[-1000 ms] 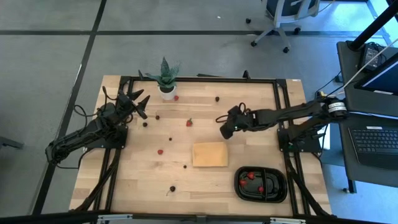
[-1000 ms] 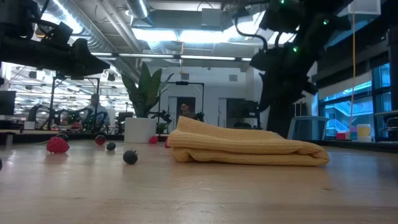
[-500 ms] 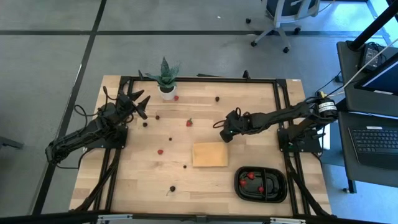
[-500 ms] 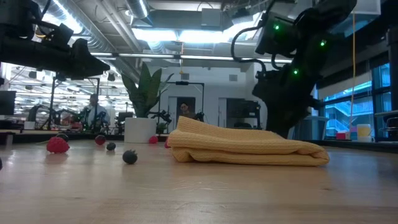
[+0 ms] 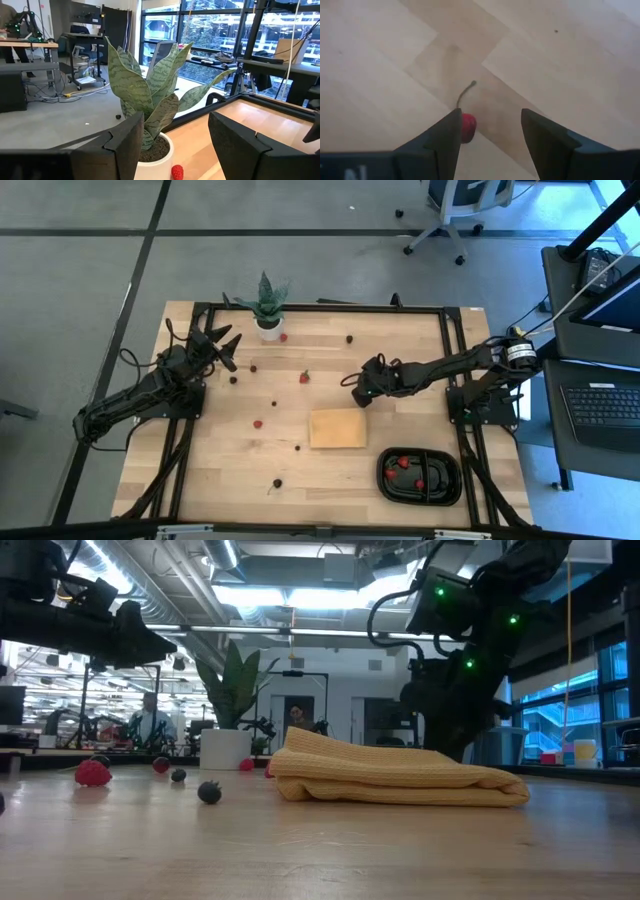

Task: Pick and placing Produce into tupperware
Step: Put the top red cherry into the black container

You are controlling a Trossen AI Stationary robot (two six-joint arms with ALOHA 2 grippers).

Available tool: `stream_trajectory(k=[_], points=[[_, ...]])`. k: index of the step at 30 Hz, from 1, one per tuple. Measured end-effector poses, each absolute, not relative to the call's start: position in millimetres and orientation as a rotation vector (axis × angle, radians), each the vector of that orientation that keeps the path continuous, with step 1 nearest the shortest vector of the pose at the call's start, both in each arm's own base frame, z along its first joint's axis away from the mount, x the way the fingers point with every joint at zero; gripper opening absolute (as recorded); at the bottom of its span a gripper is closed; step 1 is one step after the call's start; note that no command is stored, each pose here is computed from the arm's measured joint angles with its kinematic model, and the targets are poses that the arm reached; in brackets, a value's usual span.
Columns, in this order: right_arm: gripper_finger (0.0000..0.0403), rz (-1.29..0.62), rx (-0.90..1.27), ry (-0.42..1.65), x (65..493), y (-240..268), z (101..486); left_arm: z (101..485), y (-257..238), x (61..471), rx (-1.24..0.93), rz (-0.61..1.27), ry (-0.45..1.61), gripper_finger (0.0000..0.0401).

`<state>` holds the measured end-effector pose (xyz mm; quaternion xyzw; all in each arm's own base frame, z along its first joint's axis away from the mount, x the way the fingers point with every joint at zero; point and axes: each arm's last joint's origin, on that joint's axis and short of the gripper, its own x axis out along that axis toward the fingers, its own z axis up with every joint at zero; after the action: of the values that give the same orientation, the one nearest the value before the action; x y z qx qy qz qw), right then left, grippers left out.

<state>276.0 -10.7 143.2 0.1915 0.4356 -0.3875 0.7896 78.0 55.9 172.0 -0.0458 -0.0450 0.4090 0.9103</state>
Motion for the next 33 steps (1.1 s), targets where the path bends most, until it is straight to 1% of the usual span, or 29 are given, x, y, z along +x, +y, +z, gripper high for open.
stream_trajectory(k=[5,11,22,27,30,33], points=[[0.0206,-0.808,0.435,0.919,279,-10,144,172,56,78,-0.094,0.843,-0.092,0.0215],[0.0206,-0.822,0.457,0.913,279,-10,142,172,56,78,-0.091,0.843,-0.092,0.0215],[0.0206,-0.836,0.441,0.952,287,-10,119,172,56,78,-0.091,0.844,-0.092,0.0215],[0.0205,-0.844,0.432,0.959,288,-10,114,172,56,78,-0.091,0.844,-0.092,0.0215],[0.0194,-0.840,0.435,0.962,288,-10,114,172,56,78,-0.091,0.844,-0.091,0.0215],[0.0173,-0.835,0.439,0.963,289,-10,114,172,56,78,-0.091,0.844,-0.091,0.0215]])
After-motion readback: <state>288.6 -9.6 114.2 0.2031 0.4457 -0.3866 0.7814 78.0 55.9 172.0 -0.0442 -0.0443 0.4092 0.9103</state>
